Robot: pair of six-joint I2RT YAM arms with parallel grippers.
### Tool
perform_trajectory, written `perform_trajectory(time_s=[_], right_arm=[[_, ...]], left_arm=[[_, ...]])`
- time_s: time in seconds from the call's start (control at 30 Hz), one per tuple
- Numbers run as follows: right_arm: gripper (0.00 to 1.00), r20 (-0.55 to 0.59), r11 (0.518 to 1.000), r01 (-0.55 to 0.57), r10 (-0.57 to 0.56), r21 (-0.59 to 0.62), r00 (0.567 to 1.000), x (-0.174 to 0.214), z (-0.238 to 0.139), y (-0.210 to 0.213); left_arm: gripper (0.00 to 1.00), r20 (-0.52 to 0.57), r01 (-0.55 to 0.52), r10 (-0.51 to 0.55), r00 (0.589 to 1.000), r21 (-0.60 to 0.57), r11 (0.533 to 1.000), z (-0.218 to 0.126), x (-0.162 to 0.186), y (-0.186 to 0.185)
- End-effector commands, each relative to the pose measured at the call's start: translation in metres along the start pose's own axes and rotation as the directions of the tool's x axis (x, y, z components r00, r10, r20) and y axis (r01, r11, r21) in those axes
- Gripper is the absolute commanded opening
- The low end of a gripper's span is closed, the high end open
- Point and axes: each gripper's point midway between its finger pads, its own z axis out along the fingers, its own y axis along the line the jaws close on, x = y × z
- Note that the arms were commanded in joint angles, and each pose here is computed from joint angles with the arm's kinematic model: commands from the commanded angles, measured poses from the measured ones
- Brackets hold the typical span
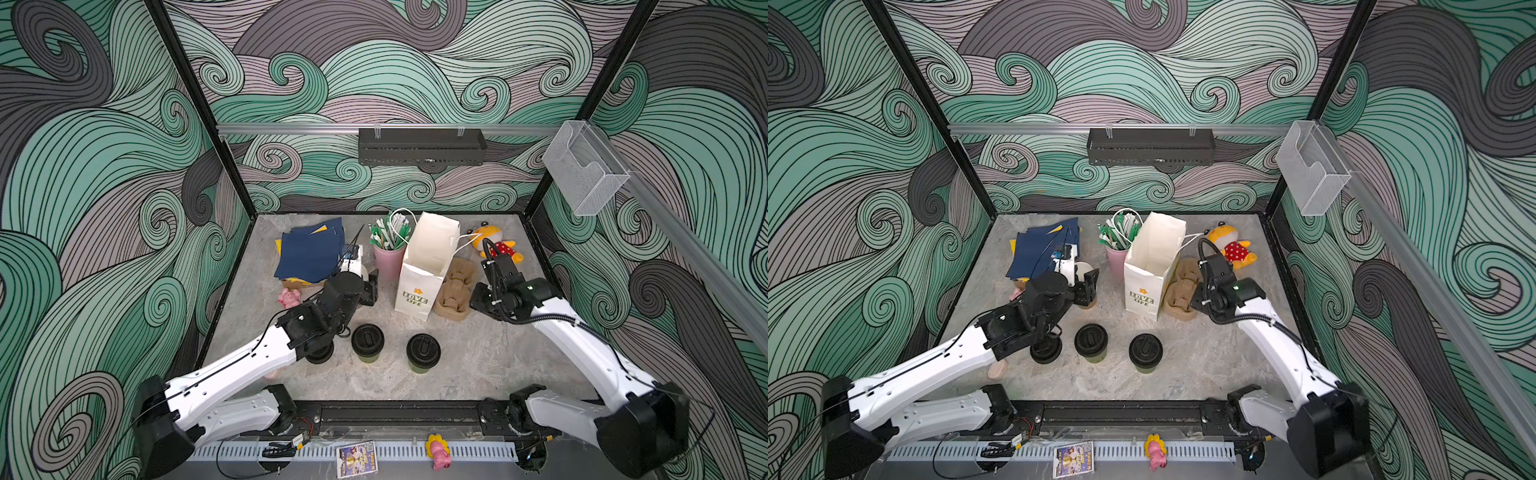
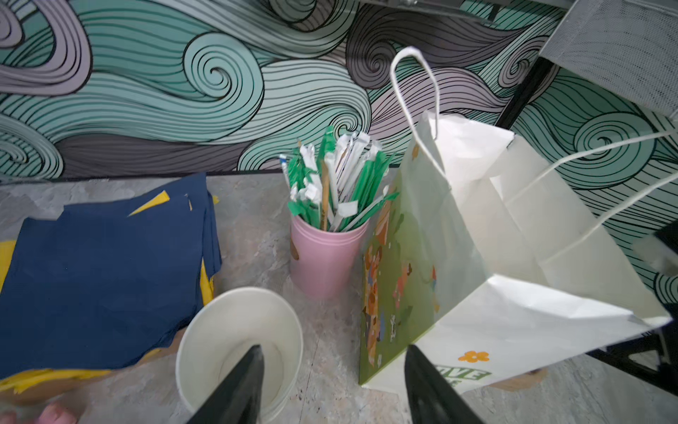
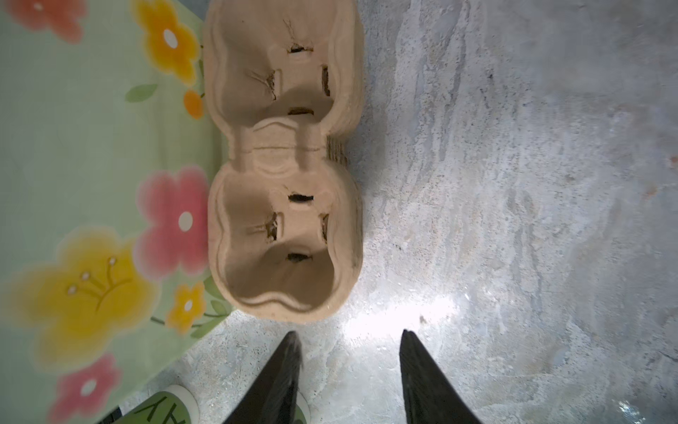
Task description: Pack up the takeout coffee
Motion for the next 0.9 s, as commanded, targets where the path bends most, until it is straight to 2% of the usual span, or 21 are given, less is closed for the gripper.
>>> perform_trajectory(time_s=[0.0, 0.13, 0.2, 0.37, 0.47, 0.73, 0.87], right_arm=[[0.45, -0.082, 0.997, -0.004, -0.002, -0.072, 0.997, -0.004, 0.008, 0.015], [0.46, -0.155, 0.993, -0.073, 0.057, -0.098, 0.986, -0.008, 0.008, 0.014], [0.46, -0.139, 0.993, -0.082, 0.069, -0.088, 0.988, -0.014, -0.001, 0.009], [0.45, -0.141, 0.976, -0.204, 0.192, -0.072, 0.971, -0.013, -0.005, -0.007], [0.47, -0.158, 0.978, -0.204, 0.194, -0.045, 0.968, -0.008, 0.006, -0.012], [0.53, -0.236, 0.996, -0.072, 0.058, -0.048, 0.97, -0.011, 0.041, -0.005], [0.54, -0.323, 0.996, -0.054, 0.03, -0.065, 0.946, -0.001, 0.055, 0.0]], left_arm=[[0.67, 0.101, -0.018, 0.013, 0.995, 0.055, 0.998, 0.003, -0.053, -0.021], [0.73, 0.052, 0.019, -0.021, 0.998, 0.037, 0.999, 0.012, -0.07, -0.029], [0.73, 0.026, 0.062, -0.063, 0.998, 0.027, 0.998, 0.015, -0.078, -0.031], [0.77, -0.039, 0.176, -0.175, 0.984, 0.027, 0.984, 0.029, -0.087, -0.032], [0.81, -0.067, 0.209, -0.206, 0.976, 0.044, 0.977, 0.039, -0.089, -0.032], [0.83, -0.077, 0.248, -0.244, 0.967, 0.046, 0.968, 0.062, -0.095, -0.026], [0.82, -0.064, 0.269, -0.266, 0.962, 0.045, 0.962, 0.065, -0.098, -0.025]])
